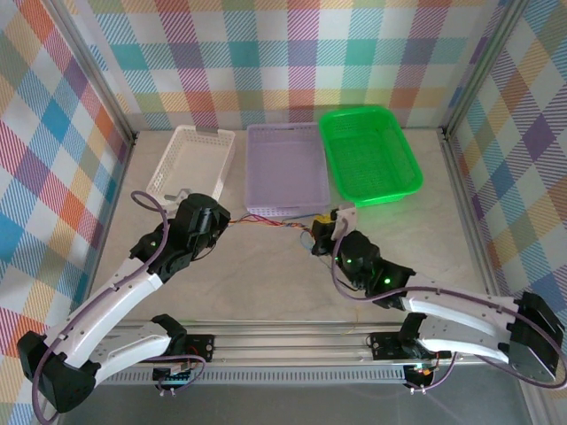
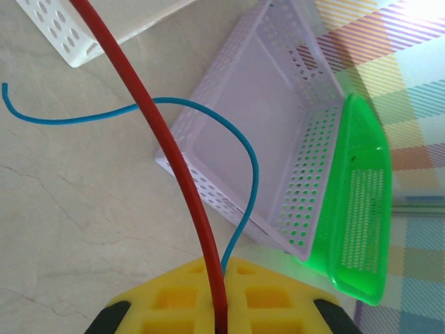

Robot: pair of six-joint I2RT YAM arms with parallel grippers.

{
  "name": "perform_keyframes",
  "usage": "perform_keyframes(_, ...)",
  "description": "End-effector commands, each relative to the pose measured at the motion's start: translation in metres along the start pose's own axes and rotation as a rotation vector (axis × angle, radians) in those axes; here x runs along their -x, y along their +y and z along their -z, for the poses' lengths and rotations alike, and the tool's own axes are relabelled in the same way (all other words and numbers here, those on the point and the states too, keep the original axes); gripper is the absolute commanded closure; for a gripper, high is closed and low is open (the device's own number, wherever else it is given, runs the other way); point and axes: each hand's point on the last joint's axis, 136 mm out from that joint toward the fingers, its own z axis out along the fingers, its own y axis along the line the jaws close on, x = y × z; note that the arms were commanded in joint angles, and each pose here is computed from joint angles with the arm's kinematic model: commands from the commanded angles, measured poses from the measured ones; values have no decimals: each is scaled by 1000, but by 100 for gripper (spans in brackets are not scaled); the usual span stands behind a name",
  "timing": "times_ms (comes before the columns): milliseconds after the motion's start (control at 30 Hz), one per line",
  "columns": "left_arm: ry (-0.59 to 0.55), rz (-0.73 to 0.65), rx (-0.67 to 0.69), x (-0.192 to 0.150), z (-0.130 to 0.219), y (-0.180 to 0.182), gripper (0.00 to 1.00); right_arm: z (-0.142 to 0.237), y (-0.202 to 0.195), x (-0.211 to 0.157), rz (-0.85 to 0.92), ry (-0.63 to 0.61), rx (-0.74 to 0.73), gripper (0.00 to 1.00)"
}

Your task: Untangle the cables

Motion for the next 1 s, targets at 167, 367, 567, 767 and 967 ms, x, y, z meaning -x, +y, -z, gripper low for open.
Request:
perform_keyframes(167, -24, -189, 153, 21, 4, 43, 100, 31, -70, 24, -68, 27, -176, 100)
perform_keyframes(367, -5, -199, 212, 29, 5, 67, 100, 43, -97, 31, -66, 86, -251, 100)
perform_keyframes(567, -20, -191, 269, 40, 12, 89, 100, 50, -121, 33, -70, 131, -335, 100)
perform_keyframes(767, -93, -127, 292, 52, 24, 109, 100, 51, -145, 29, -147, 207, -379, 100)
perform_keyframes(967, -118, -100, 284, 54, 28, 117, 100, 43, -149, 23, -190, 288, -349, 100)
